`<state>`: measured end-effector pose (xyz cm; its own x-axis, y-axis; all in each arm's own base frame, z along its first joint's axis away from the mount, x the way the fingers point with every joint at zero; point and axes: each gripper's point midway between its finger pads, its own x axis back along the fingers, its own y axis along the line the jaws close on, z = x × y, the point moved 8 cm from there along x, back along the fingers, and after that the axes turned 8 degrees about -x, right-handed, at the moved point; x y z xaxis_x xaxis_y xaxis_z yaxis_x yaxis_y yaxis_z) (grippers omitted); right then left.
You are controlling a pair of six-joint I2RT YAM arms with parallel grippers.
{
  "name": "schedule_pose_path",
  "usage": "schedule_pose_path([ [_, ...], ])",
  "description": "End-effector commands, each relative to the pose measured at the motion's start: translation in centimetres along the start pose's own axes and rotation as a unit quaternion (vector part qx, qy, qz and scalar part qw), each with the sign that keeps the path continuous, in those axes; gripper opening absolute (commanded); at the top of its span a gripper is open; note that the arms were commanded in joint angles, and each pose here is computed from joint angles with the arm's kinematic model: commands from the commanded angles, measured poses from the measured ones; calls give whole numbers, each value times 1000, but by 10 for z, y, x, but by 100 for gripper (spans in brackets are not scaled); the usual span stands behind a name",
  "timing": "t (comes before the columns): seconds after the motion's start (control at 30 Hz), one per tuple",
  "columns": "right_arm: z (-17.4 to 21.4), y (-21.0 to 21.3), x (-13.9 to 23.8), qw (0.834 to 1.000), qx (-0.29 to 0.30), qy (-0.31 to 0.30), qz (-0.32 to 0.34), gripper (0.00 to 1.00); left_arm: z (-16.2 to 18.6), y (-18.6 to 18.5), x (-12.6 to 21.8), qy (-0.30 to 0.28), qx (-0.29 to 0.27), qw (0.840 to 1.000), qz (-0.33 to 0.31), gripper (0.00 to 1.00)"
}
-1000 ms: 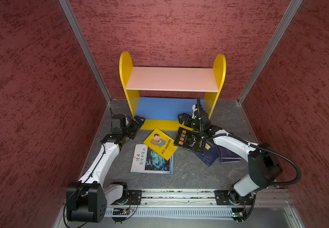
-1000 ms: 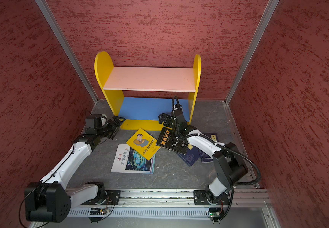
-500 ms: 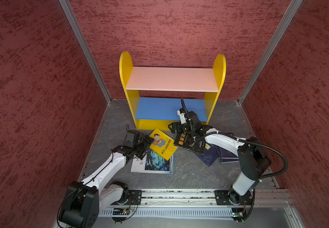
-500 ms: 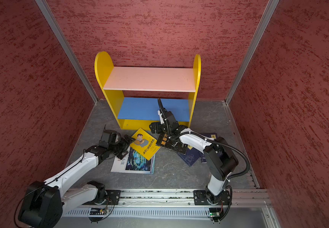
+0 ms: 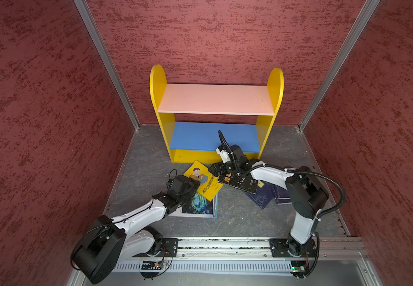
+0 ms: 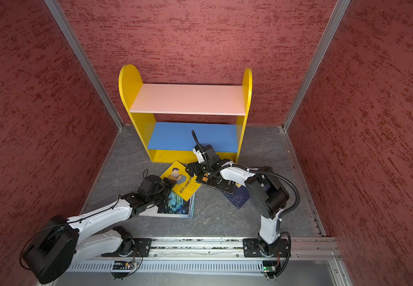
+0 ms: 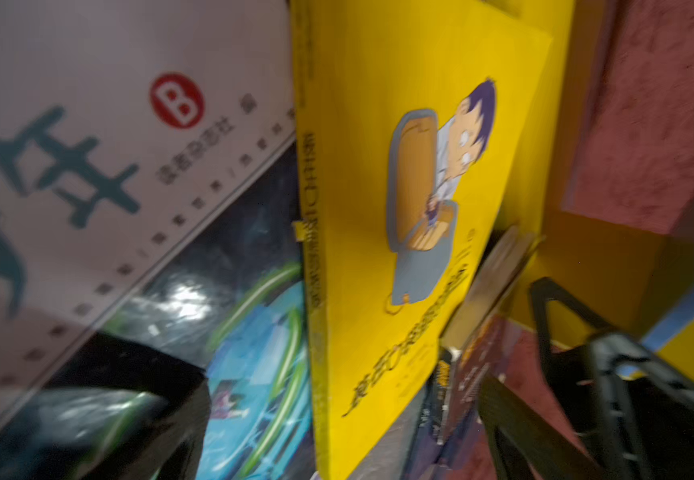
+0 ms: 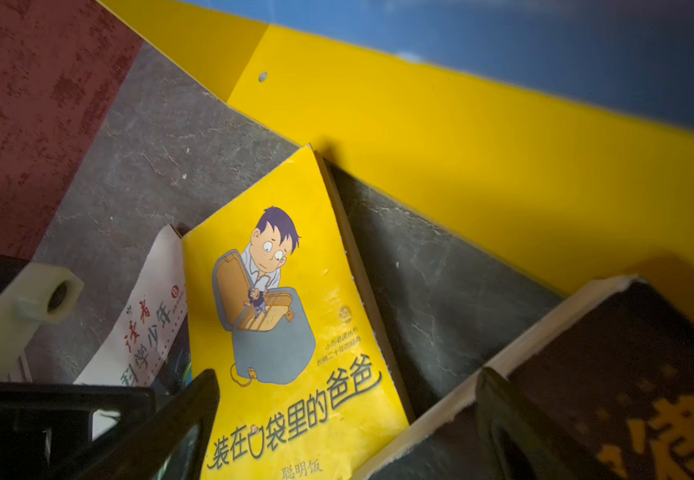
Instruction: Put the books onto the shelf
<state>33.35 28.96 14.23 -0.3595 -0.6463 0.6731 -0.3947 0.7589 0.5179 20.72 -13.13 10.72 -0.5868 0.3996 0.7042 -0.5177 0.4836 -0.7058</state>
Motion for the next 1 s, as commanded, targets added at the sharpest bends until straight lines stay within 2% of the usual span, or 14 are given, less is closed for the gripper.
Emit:
schedule_pose_path([
  [0.0,4,-2,-17,1000,3,27,10,94,-2,16,-12,3,33,999,6,100],
  [0.1,9,-7,-32,999,-9,40,15,94,-1,14,-20,20,22,1000,-7,100],
  [0.27,13,-8,-51,997,-10,80,20,91,-4,9,-34,36,23,999,8,97],
  [0.43,20,-2,-58,995,-12,97,4,87,-4,-6,-45,49,-3,997,58,86],
  [0.6,14,6,-54,996,-12,87,-5,85,-8,-29,-45,51,-34,991,117,75],
  [0.77,5,14,-47,997,-18,72,-20,84,-10,-36,-38,37,-44,990,132,60],
  [0.87,1,18,-44,997,-23,65,-31,84,-10,-38,-32,30,-58,988,139,57],
  [0.97,-4,23,-43,997,-31,57,-43,83,-9,-40,-29,30,-75,987,137,43],
])
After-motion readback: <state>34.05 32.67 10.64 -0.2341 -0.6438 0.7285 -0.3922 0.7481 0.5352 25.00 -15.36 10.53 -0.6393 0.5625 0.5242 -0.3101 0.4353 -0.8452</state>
